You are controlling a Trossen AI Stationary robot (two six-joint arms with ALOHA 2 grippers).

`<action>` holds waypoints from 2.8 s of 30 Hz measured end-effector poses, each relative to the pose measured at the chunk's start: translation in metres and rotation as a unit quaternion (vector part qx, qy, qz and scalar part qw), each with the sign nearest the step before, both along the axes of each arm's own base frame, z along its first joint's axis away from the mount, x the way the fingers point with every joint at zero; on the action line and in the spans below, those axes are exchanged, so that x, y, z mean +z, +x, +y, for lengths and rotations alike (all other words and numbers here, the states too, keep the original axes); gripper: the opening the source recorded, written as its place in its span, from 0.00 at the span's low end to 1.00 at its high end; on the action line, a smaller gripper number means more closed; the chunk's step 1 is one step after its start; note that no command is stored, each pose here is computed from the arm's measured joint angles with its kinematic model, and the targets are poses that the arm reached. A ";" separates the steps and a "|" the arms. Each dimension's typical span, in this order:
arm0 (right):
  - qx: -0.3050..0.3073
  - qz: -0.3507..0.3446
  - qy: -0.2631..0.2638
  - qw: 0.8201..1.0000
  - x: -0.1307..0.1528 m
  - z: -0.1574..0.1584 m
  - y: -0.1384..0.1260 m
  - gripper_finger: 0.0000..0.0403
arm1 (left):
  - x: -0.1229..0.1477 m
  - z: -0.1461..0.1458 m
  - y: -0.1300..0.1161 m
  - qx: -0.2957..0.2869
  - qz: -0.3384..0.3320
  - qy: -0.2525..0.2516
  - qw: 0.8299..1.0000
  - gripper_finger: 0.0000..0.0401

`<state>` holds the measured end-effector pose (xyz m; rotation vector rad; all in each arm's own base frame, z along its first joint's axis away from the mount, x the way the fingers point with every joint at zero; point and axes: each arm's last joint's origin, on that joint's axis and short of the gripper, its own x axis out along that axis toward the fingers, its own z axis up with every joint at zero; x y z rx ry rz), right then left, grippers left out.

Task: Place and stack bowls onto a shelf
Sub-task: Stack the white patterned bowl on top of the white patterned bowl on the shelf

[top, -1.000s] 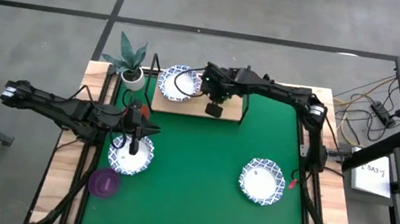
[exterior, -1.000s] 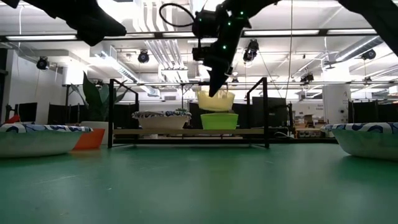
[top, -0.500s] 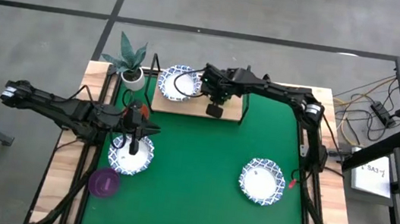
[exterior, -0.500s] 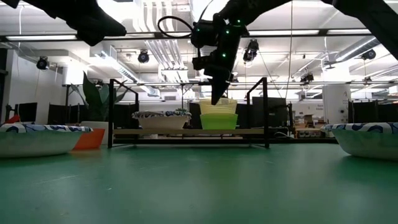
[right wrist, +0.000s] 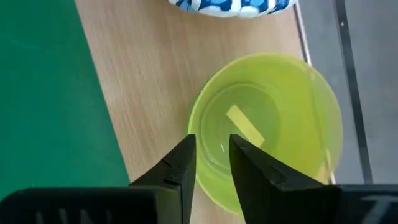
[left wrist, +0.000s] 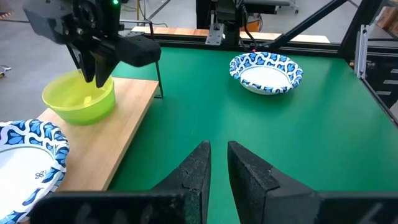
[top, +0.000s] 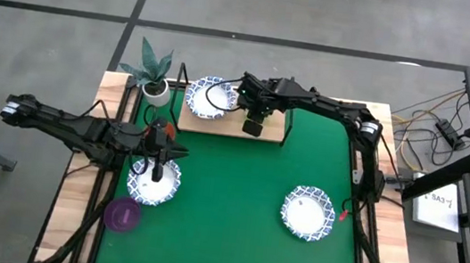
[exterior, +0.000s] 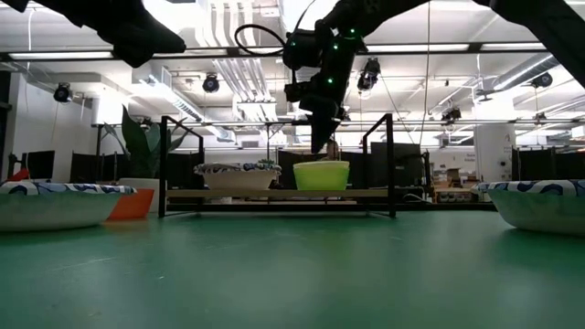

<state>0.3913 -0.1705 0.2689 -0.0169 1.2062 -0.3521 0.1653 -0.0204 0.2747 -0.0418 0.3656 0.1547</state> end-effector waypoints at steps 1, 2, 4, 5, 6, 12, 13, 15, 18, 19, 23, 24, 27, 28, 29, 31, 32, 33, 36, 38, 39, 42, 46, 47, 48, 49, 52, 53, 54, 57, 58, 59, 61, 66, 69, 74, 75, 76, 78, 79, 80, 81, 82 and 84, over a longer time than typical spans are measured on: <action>0.000 -0.003 -0.001 1.000 0.003 0.000 -0.001 0.22 | 0.000 0.000 0.000 0.000 0.000 0.000 1.000 0.09; -0.001 -0.007 -0.002 1.000 0.005 0.001 -0.001 0.22 | 0.000 0.000 0.000 0.000 0.000 0.000 1.000 0.09; -0.011 -0.019 -0.002 1.000 0.011 0.002 -0.003 0.22 | 0.000 0.000 0.000 0.000 0.000 0.000 1.000 0.09; -0.014 -0.020 -0.001 1.000 0.013 0.003 -0.004 0.21 | 0.000 0.000 0.000 0.000 0.000 0.000 1.000 0.09; -0.016 -0.021 0.001 1.000 0.015 0.003 -0.006 0.21 | 0.000 0.000 0.000 0.000 0.000 0.000 1.000 0.09; 0.017 -0.054 0.038 0.998 0.030 0.023 -0.013 0.14 | 0.000 0.000 0.000 0.003 -0.001 -0.007 1.000 0.09; 0.024 -0.058 0.040 0.997 0.032 0.029 -0.014 0.13 | 0.000 0.000 0.000 0.004 -0.001 -0.011 1.000 0.09; 0.040 -0.058 0.041 0.997 0.032 0.042 -0.015 0.11 | 0.000 0.000 0.000 0.006 -0.001 -0.016 1.000 0.09; 0.066 -0.071 0.039 0.995 0.032 0.066 -0.018 0.09 | -0.001 0.000 0.000 0.010 0.000 -0.026 1.000 0.09; 0.075 -0.078 0.038 0.993 0.032 0.076 -0.020 0.08 | -0.001 0.000 0.000 0.011 0.000 -0.029 1.000 0.09; 0.105 -0.112 0.039 0.987 0.027 0.111 -0.031 0.07 | -0.002 0.000 0.001 0.020 0.003 -0.049 0.999 0.09; 0.108 -0.124 0.041 0.986 0.026 0.118 -0.034 0.07 | -0.003 0.000 0.001 0.023 0.007 -0.056 0.998 0.09; 0.122 -0.164 0.046 0.978 0.021 0.141 -0.046 0.07 | -0.007 -0.001 0.003 0.037 0.019 -0.083 0.996 0.09; 0.127 -0.180 0.048 0.974 0.020 0.148 -0.050 0.07 | -0.010 -0.001 0.004 0.043 0.028 -0.093 0.994 0.09; 0.131 -0.193 0.051 0.971 0.017 0.155 -0.054 0.07 | -0.013 -0.001 0.005 0.048 0.041 -0.105 0.993 0.09; 0.138 -0.220 0.057 0.964 0.013 0.167 -0.063 0.07 | -0.021 -0.003 0.007 0.049 0.073 -0.137 0.987 0.09; 0.140 -0.231 0.057 0.961 0.009 0.172 -0.066 0.07 | -0.026 -0.004 0.007 0.050 0.096 -0.157 0.982 0.09; 0.138 -0.244 0.054 0.958 0.008 0.177 -0.071 0.07 | -0.030 -0.005 0.008 0.047 0.116 -0.180 0.976 0.09; 0.130 -0.275 0.036 0.952 0.003 0.188 -0.083 0.07 | -0.037 -0.009 0.012 0.055 0.181 -0.242 0.952 0.09; 0.128 -0.291 0.028 0.948 0.000 0.194 -0.090 0.07 | -0.036 -0.013 0.017 0.062 0.218 -0.264 0.938 0.09; 0.130 -0.297 0.027 0.946 -0.001 0.196 -0.094 0.07 | -0.035 -0.015 0.020 0.068 0.234 -0.269 0.932 0.09; 0.137 -0.315 0.028 0.939 -0.005 0.199 -0.102 0.07 | -0.033 -0.021 0.030 0.096 0.291 -0.283 0.909 0.09; 0.137 -0.322 0.030 0.936 -0.009 0.200 -0.109 0.07 | -0.031 -0.027 0.045 0.142 0.353 -0.289 0.879 0.09; 0.136 -0.321 0.031 0.937 -0.011 0.200 -0.111 0.07 | -0.031 -0.028 0.048 0.152 0.369 -0.291 0.870 0.10; 0.135 -0.319 0.031 0.937 -0.013 0.199 -0.112 0.07 | -0.032 -0.029 0.051 0.160 0.385 -0.291 0.861 0.11; 0.135 -0.317 0.031 0.938 -0.015 0.199 -0.113 0.07 | -0.032 -0.031 0.055 0.169 0.400 -0.289 0.853 0.13; 0.135 -0.314 0.032 0.939 -0.018 0.199 -0.115 0.07 | -0.036 -0.037 0.063 0.185 0.435 -0.283 0.834 0.19; 0.136 -0.313 0.032 0.939 -0.018 0.199 -0.115 0.07 | -0.038 -0.039 0.066 0.190 0.444 -0.282 0.829 0.22; 0.136 -0.312 0.032 0.940 -0.018 0.199 -0.116 0.07 | -0.041 -0.041 0.068 0.192 0.452 -0.282 0.824 0.25; 0.137 -0.309 0.033 0.940 -0.019 0.200 -0.116 0.07 | -0.051 -0.048 0.073 0.207 0.467 -0.280 0.813 0.35; 0.138 -0.309 0.033 0.940 -0.019 0.200 -0.116 0.07 | -0.054 -0.050 0.074 0.212 0.472 -0.279 0.809 0.38; 0.138 -0.309 0.033 0.940 -0.019 0.200 -0.116 0.07 | -0.058 -0.053 0.075 0.217 0.478 -0.276 0.805 0.41; 0.138 -0.309 0.033 0.940 -0.019 0.200 -0.116 0.07 | -0.066 -0.056 0.076 0.223 0.489 -0.269 0.799 0.46; 0.137 -0.309 0.034 0.941 -0.019 0.200 -0.116 0.07 | -0.078 -0.059 0.081 0.233 0.497 -0.249 0.798 0.52; 0.137 -0.309 0.034 0.941 -0.019 0.200 -0.116 0.07 | -0.086 -0.059 0.081 0.240 0.502 -0.237 0.796 0.52; 0.137 -0.309 0.034 0.941 -0.019 0.200 -0.116 0.07 | -0.094 -0.059 0.084 0.245 0.499 -0.225 0.800 0.52; 0.137 -0.309 0.034 0.941 -0.019 0.200 -0.116 0.07 | -0.094 -0.060 0.085 0.244 0.497 -0.225 0.802 0.51; 0.137 -0.308 0.034 0.941 -0.020 0.200 -0.116 0.07 | -0.096 -0.061 0.086 0.241 0.496 -0.225 0.803 0.51; 0.137 -0.308 0.034 0.941 -0.020 0.200 -0.116 0.07 | -0.099 -0.062 0.087 0.240 0.496 -0.224 0.804 0.49; 0.137 -0.308 0.034 0.941 -0.020 0.200 -0.116 0.07 | -0.099 -0.062 0.088 0.240 0.497 -0.223 0.803 0.49; 0.137 -0.308 0.034 0.941 -0.020 0.200 -0.116 0.07 | -0.100 -0.063 0.088 0.240 0.498 -0.223 0.803 0.48; 0.137 -0.308 0.034 0.941 -0.020 0.200 -0.116 0.07 | -0.100 -0.063 0.088 0.239 0.498 -0.222 0.804 0.47; 0.137 -0.308 0.034 0.941 -0.020 0.200 -0.116 0.07 | -0.100 -0.063 0.088 0.239 0.497 -0.223 0.804 0.45; 0.137 -0.308 0.034 0.941 -0.020 0.200 -0.116 0.07 | -0.100 -0.063 0.088 0.238 0.497 -0.223 0.804 0.42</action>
